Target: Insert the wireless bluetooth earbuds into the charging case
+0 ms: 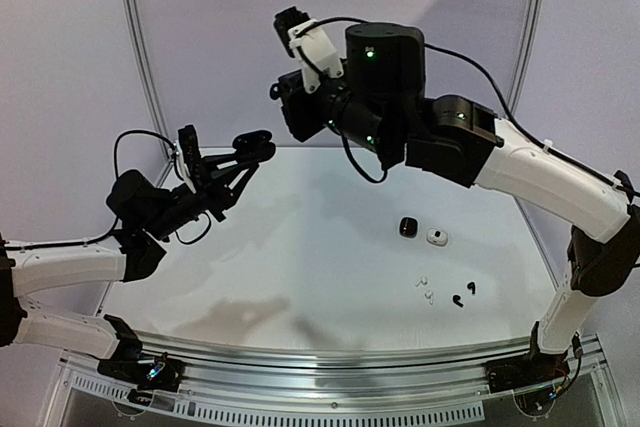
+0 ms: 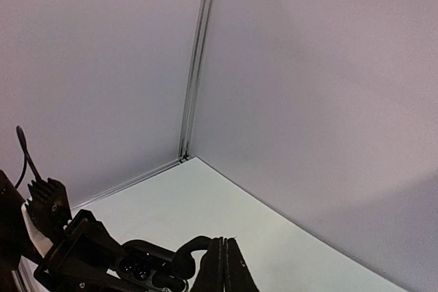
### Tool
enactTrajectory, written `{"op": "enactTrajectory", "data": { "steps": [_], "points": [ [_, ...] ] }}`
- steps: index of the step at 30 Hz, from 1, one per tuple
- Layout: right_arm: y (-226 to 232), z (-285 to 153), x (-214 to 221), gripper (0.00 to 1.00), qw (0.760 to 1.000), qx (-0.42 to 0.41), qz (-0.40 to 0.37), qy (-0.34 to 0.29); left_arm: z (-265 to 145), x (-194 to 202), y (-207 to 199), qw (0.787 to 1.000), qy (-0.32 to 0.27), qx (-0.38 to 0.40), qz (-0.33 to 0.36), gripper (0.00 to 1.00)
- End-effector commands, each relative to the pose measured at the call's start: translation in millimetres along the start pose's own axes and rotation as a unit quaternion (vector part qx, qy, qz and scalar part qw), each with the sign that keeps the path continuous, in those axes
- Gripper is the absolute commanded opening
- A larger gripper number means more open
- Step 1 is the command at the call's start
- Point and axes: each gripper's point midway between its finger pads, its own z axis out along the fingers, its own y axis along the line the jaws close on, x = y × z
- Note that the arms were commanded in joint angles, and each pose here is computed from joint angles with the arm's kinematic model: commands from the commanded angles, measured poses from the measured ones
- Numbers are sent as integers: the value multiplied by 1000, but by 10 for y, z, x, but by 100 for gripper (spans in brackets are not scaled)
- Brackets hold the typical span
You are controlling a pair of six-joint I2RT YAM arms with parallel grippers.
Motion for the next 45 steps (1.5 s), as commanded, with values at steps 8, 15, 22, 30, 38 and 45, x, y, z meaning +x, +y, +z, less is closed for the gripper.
{"op": "enactTrajectory", "data": {
  "steps": [8, 15, 22, 30, 38, 45],
  "points": [
    [587, 266, 85, 0, 990, -75, -112, -47, 59, -220, -39, 999, -39, -4, 31, 0],
    [734, 386, 315, 0, 986, -88, -140, -31, 51, -256, 8, 998, -47, -19, 32, 0],
    [829, 468, 496, 0, 983, -89, -161, -18, 42, -273, 18, 998, -48, -21, 24, 0],
    [848, 491, 615, 0, 983, -86, -163, -6, 28, -289, 70, 998, -51, -36, 19, 0],
    [826, 514, 682, 0, 985, -64, -161, -1, 31, -335, 93, 997, -57, -42, 8, 0],
    [803, 557, 642, 0, 987, -43, -153, -15, 39, -344, 84, 998, -58, -38, -10, 0]
  ]
}}
